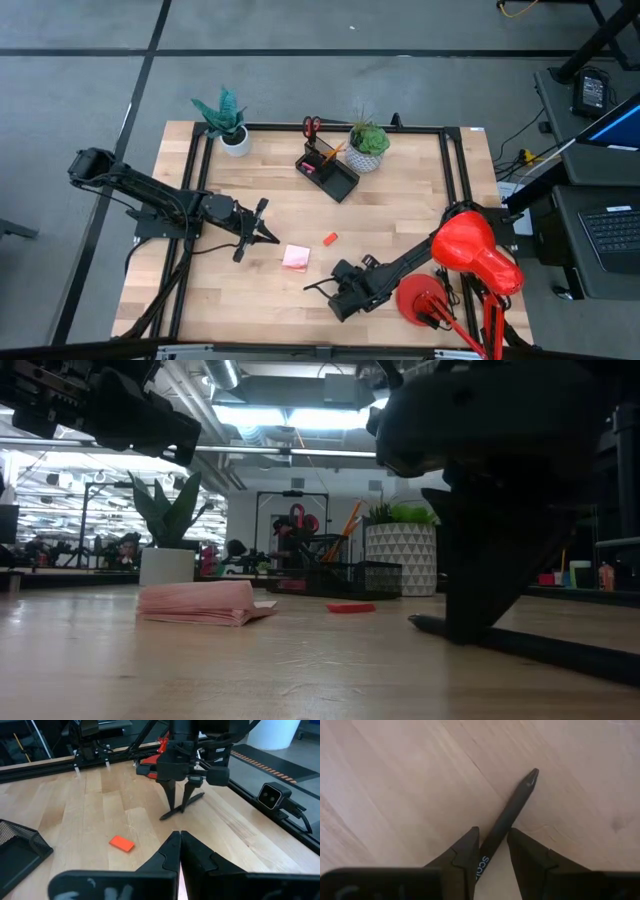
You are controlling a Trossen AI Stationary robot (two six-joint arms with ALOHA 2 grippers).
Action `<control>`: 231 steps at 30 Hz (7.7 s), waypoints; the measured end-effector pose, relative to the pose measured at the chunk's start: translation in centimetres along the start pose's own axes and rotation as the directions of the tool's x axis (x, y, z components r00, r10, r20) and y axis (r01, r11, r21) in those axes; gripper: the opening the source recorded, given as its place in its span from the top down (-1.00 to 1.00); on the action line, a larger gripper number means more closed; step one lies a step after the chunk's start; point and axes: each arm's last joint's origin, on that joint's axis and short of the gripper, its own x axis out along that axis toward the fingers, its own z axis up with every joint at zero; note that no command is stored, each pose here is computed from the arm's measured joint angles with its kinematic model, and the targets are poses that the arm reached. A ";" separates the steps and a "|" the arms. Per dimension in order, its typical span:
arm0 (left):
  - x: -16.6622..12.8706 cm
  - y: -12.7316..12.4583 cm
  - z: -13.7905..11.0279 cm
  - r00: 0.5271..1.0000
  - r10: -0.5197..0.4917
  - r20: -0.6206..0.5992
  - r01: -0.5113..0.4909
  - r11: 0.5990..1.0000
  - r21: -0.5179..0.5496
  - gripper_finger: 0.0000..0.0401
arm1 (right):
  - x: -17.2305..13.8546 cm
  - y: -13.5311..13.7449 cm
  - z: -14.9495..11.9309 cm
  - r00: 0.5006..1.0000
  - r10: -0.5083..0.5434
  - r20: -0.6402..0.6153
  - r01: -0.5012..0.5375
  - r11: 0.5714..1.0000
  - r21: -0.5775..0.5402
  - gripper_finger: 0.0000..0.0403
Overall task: Pick and place office supplies into organizer
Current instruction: Put the black pen into the black desk organizer, then put the orange eraser into the black desk organizer
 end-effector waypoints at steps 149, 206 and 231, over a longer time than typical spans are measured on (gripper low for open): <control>-2.2 7.6 0.8 0.907 0.398 0.139 -0.404 0.914 0.021 0.97 | -3.1 -25.9 18.2 0.023 0.441 0.897 0.137 0.887 -0.440 0.89; -2.1 7.5 0.6 0.912 0.394 0.111 -0.394 0.919 -0.018 0.97 | 3.0 -26.1 22.2 0.228 0.130 0.965 -0.004 0.991 -0.133 0.89; -2.1 7.5 0.6 0.912 0.394 0.111 -0.394 0.919 -0.018 0.97 | 3.0 -25.7 22.1 0.232 0.143 0.962 0.014 0.989 -0.150 0.61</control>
